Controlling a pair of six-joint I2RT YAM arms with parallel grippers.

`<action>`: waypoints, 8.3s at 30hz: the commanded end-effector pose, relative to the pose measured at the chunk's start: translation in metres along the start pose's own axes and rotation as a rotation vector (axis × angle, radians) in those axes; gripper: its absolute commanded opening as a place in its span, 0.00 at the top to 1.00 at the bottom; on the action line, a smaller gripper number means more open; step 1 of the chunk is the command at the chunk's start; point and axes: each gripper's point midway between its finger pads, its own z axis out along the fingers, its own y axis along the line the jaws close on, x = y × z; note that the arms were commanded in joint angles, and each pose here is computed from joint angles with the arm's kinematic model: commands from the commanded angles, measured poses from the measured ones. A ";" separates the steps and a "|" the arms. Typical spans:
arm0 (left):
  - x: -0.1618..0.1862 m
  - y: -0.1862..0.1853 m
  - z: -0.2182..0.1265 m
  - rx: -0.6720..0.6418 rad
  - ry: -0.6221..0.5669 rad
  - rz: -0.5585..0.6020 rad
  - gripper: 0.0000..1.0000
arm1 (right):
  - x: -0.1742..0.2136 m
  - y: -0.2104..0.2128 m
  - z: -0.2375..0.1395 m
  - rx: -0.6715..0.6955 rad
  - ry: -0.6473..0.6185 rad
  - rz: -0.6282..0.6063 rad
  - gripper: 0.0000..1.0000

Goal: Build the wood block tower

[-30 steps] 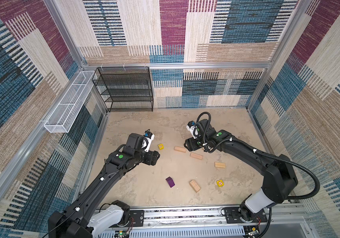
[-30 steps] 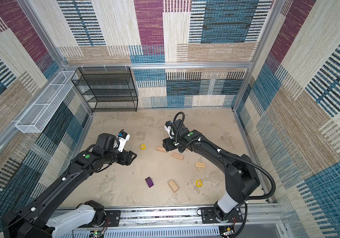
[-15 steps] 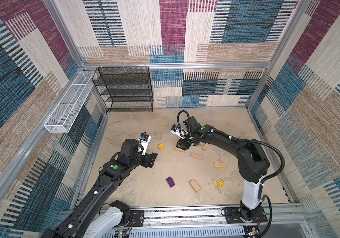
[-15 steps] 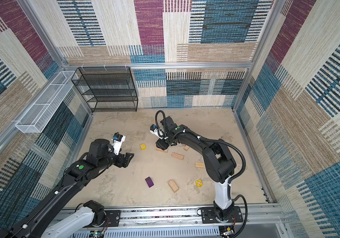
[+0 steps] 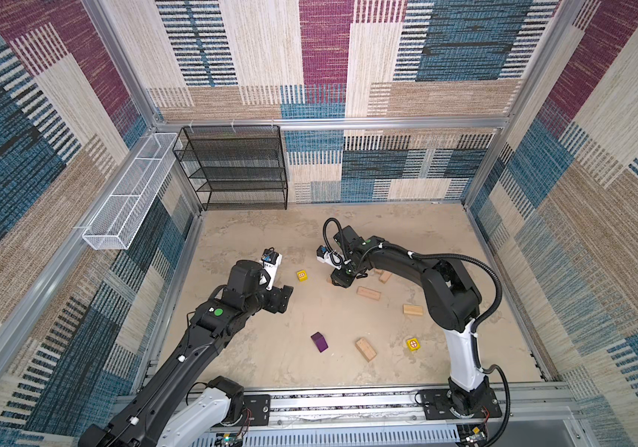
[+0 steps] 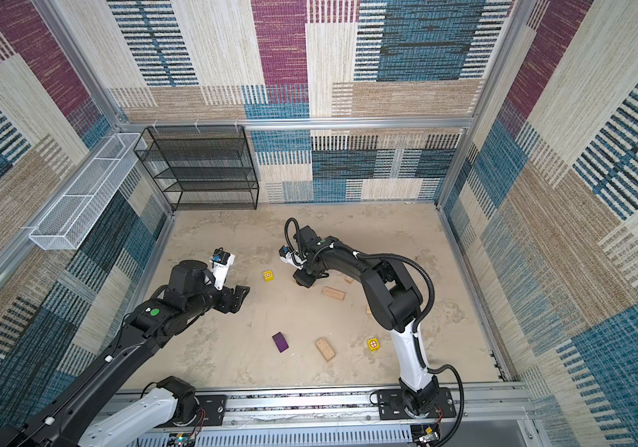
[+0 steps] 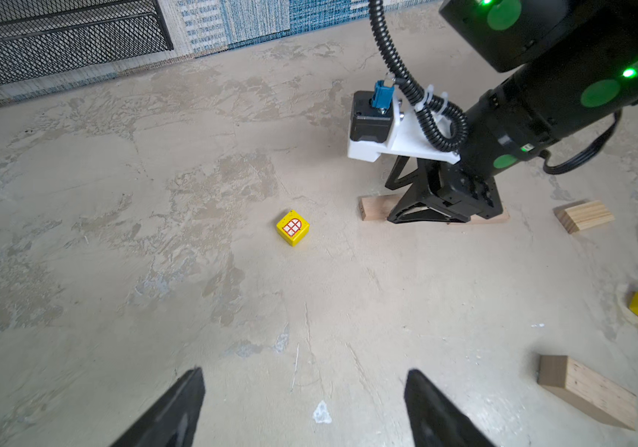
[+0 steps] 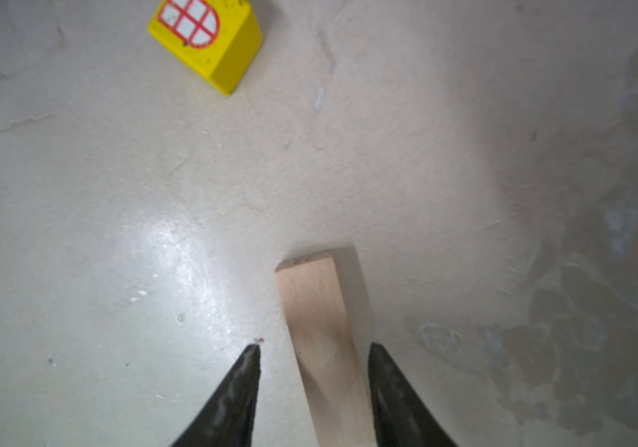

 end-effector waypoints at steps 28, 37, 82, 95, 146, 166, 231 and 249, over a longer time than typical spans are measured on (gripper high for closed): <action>-0.007 0.009 -0.005 -0.051 -0.041 0.016 0.14 | -0.026 -0.030 -0.011 0.151 0.008 0.127 0.91; -0.009 0.010 -0.009 -0.062 -0.056 0.011 0.14 | -0.071 -0.052 -0.043 0.217 -0.121 0.541 1.00; -0.008 0.013 -0.023 -0.099 -0.090 0.013 0.14 | -0.095 -0.075 0.026 0.344 -0.109 0.874 1.00; -0.008 0.013 -0.023 -0.102 -0.092 0.016 0.13 | -0.074 -0.074 0.043 0.360 -0.036 0.900 1.00; -0.010 0.013 -0.027 -0.108 -0.108 0.023 0.13 | -0.068 -0.075 0.040 0.343 -0.020 0.968 0.61; -0.010 0.014 -0.030 -0.113 -0.114 0.024 0.13 | -0.074 -0.070 0.038 0.306 -0.033 0.978 0.69; -0.063 -0.054 -0.003 0.101 -0.067 0.054 0.16 | -0.038 -0.017 -0.180 0.357 -0.451 0.228 0.13; -0.078 -0.184 0.027 0.309 -0.160 0.473 0.15 | 0.052 -0.003 -0.217 0.270 -0.454 0.495 0.14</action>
